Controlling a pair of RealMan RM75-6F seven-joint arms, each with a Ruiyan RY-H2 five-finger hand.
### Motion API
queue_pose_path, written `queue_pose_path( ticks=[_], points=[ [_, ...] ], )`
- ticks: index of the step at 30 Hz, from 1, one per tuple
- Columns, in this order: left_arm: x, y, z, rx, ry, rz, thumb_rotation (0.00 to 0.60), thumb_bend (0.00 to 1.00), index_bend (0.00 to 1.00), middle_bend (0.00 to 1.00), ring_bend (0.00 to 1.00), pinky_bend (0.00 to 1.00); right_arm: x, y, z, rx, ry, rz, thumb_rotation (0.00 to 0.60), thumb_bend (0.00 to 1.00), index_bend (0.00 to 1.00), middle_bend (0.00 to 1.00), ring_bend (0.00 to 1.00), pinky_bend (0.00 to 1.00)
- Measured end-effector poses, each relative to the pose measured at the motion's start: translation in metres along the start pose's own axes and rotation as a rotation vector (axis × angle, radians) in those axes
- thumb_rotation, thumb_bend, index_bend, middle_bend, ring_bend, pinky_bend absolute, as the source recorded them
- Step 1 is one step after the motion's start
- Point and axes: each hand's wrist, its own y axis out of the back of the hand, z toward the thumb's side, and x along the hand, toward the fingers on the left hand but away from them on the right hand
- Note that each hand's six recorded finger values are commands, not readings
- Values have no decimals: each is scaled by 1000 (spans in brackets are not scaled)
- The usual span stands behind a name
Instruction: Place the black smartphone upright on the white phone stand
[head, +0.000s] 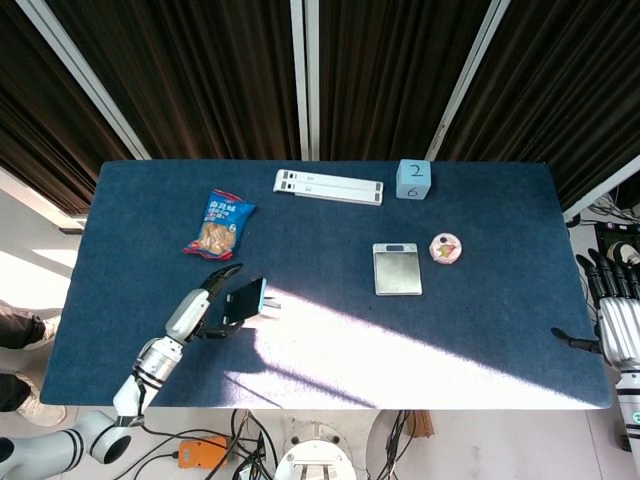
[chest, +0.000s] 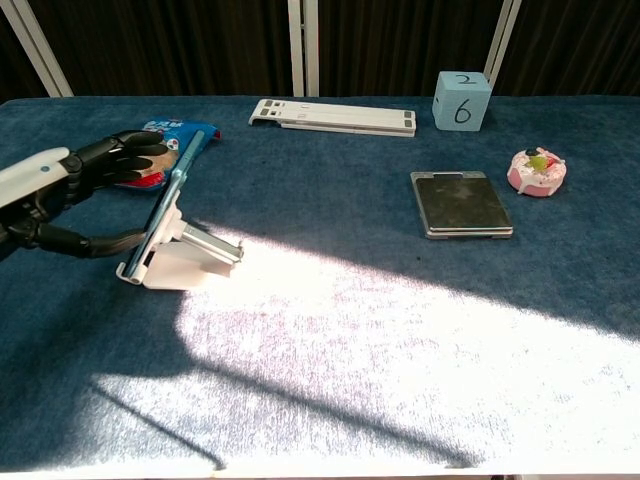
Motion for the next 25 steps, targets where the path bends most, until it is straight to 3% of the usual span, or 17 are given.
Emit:
queue_pose_path(
  ticks=[4, 10, 20, 25],
  points=[
    [-14, 20, -3, 81, 31, -11, 600, 198, 0, 0, 0, 0, 1, 3, -3, -1, -5, -5, 600, 55, 0, 46, 0, 78],
    [-49, 73, -12, 276, 144, -1, 600, 186, 0, 0, 0, 0, 3, 5, -8, -16, -11, -9, 600, 57, 0, 46, 0, 78],
    [-131, 159, -31, 646, 437, 223, 600, 156, 0, 3, 0, 0, 9, -1, -12, -51, 17, 25, 600, 56, 0, 46, 0, 78],
    [-176, 177, -30, 701, 535, 318, 600, 154, 0, 3, 0, 0, 11, -1, -9, -77, 30, 11, 600, 55, 0, 46, 0, 78]
  ],
)
